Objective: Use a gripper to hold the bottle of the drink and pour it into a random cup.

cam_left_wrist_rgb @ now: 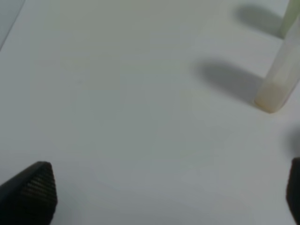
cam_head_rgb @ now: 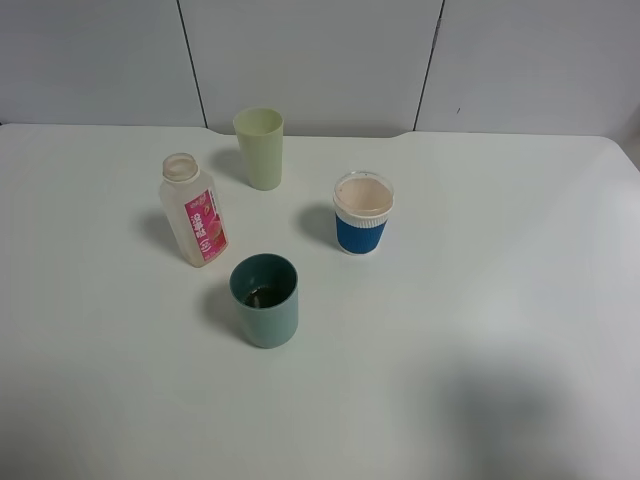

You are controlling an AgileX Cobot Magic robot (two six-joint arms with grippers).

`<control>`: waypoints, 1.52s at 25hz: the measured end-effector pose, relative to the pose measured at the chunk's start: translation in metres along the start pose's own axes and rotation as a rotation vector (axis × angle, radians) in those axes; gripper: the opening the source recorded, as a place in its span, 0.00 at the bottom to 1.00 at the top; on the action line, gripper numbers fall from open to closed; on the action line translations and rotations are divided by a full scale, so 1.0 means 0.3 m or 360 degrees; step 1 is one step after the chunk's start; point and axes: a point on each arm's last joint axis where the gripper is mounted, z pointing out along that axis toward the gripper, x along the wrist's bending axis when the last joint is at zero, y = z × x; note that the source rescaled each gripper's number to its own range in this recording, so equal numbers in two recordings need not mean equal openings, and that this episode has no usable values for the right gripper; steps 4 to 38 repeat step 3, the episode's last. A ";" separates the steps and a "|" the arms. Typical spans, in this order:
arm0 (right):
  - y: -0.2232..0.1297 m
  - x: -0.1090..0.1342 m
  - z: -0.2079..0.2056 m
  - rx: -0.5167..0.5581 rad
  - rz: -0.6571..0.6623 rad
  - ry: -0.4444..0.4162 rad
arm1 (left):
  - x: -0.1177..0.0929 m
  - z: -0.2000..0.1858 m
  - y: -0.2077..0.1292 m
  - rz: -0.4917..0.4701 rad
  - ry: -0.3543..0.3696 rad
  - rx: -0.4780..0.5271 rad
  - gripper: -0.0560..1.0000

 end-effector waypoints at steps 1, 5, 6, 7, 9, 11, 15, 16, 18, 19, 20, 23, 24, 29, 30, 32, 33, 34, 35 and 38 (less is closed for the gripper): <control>0.000 0.000 0.000 0.0000 0.0000 0.0000 | 0.000 0.000 0.000 0.0000 0.0000 0.0000 1.00; 0.000 0.000 0.000 0.0000 0.0000 0.0000 | 0.000 0.000 0.000 0.0000 0.0000 0.0000 1.00; 0.000 0.000 0.000 0.0000 0.0000 0.0000 | 0.000 0.000 0.000 0.0000 0.0000 0.0000 1.00; 0.000 0.000 0.000 0.0000 0.0000 0.0000 | 0.000 0.000 0.000 0.0000 0.0000 0.0000 1.00; 0.000 0.000 0.000 0.0000 0.0000 0.0000 | 0.000 0.000 0.000 0.0000 0.0000 0.0000 1.00; 0.000 0.000 0.000 0.0000 0.0000 0.0000 | 0.000 0.000 0.000 0.0000 0.0000 0.0000 1.00; 0.000 0.000 0.000 0.0000 0.0000 0.0000 | 0.000 0.000 0.000 0.0000 0.0000 0.0000 1.00; 0.000 0.000 0.000 0.0000 0.0000 0.0000 | 0.000 0.000 0.000 0.0000 0.0000 0.0000 1.00; 0.000 0.000 0.000 0.0000 0.0000 0.0000 | 0.000 0.000 0.000 0.0000 0.0000 0.0000 1.00; 0.000 0.000 0.000 0.0000 0.0000 0.0000 | 0.000 0.000 0.000 0.0000 0.0000 0.0000 1.00; 0.000 0.000 0.000 0.0000 0.0000 0.0000 | 0.000 0.000 0.000 0.0000 0.0000 0.0000 1.00; 0.000 0.000 0.000 0.0000 0.0000 0.0000 | 0.000 0.000 0.000 0.0000 0.0000 0.0000 1.00; 0.000 0.000 0.000 0.0000 0.0000 0.0000 | 0.000 0.000 0.000 0.0000 0.0000 0.0000 1.00; 0.000 0.000 0.000 0.0000 0.0000 0.0000 | 0.000 0.000 0.000 0.0000 0.0000 0.0000 1.00; 0.000 0.000 0.000 0.0000 0.0000 0.0000 | 0.000 0.000 0.000 0.0000 0.0000 0.0000 1.00; 0.000 0.000 0.000 0.0000 0.0000 0.0000 | 0.000 0.000 0.000 0.0000 0.0000 0.0000 1.00; 0.000 0.000 0.000 0.0000 0.0000 0.0000 | 0.000 0.000 0.000 0.0000 0.0000 0.0000 1.00; 0.000 0.000 0.000 0.0000 0.0000 0.0000 | 0.000 0.000 0.000 0.0000 0.0000 0.0000 1.00; 0.000 0.000 0.000 0.0000 0.0000 0.0000 | 0.000 0.000 0.000 0.0000 0.0000 0.0000 1.00; 0.000 0.000 0.000 0.0000 0.0000 0.0000 | 0.000 0.000 0.000 0.0000 0.0000 0.0000 1.00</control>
